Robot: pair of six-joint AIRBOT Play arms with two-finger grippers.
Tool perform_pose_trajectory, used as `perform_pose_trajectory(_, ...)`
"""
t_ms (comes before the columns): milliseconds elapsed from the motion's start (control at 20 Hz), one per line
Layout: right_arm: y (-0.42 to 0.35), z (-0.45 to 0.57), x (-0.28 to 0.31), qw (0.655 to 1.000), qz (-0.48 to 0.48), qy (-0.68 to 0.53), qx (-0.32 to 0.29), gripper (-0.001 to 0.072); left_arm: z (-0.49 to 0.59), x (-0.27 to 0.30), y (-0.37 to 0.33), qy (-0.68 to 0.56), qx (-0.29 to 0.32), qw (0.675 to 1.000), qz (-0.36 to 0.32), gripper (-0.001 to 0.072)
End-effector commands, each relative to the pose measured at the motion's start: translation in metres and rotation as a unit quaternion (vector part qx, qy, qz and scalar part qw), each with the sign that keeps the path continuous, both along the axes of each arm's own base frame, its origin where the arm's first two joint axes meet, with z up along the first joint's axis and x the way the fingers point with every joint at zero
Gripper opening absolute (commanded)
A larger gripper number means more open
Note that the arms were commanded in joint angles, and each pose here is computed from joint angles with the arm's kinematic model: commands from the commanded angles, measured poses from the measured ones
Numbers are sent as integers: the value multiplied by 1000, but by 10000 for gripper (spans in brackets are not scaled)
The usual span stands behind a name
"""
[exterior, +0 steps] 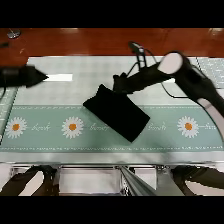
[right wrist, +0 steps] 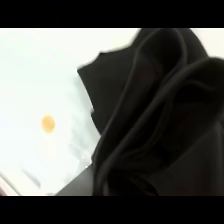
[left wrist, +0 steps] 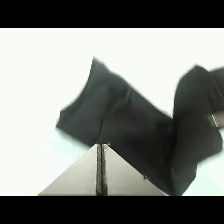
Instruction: Fold the shirts.
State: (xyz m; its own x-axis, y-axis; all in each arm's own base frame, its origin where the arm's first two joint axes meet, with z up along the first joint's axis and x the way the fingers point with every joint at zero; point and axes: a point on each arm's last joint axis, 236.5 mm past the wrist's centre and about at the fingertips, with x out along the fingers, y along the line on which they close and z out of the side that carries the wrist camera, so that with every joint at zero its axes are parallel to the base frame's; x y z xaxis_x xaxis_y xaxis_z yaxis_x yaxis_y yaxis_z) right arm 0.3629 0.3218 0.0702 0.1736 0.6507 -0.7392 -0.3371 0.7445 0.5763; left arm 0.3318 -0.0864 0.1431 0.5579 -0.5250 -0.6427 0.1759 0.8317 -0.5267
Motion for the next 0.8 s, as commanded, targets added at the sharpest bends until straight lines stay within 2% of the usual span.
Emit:
perform_pose_trajectory(0,53,-39,24,999,-1,32,21,35,-43,-52,-9,-23,-71,995,63,28)
perform_pose_trajectory(100,69,-57,32,998,-6,48,28,35,-61,-67,-20,-18,-111,991,77,28)
perform_pose_trajectory(250,85,-70,36,995,-13,83,55,52,-87,-81,-27,17,-120,990,70,28)
perform_pose_trajectory(300,90,-71,32,993,-12,99,66,206,-89,-80,-26,19,-120,990,73,28)
perform_pose_trajectory(350,96,-66,22,989,1,122,83,513,-89,-78,-25,21,-123,989,79,27)
perform_pose_trajectory(400,99,-60,7,987,42,124,93,634,-88,-75,-25,30,-140,986,91,27)
perform_pose_trajectory(500,80,-47,-1,984,73,135,91,631,-80,-70,-31,31,-175,979,95,27)
perform_pose_trajectory(600,38,-18,7,984,70,138,91,630,-82,-68,-33,34,-178,979,88,27)
perform_pose_trajectory(650,6,0,11,988,64,123,72,631,-84,-71,-36,38,-176,981,77,27)
perform_pose_trajectory(750,-76,30,17,997,17,71,-23,623,-87,-80,-42,48,-171,983,55,28)
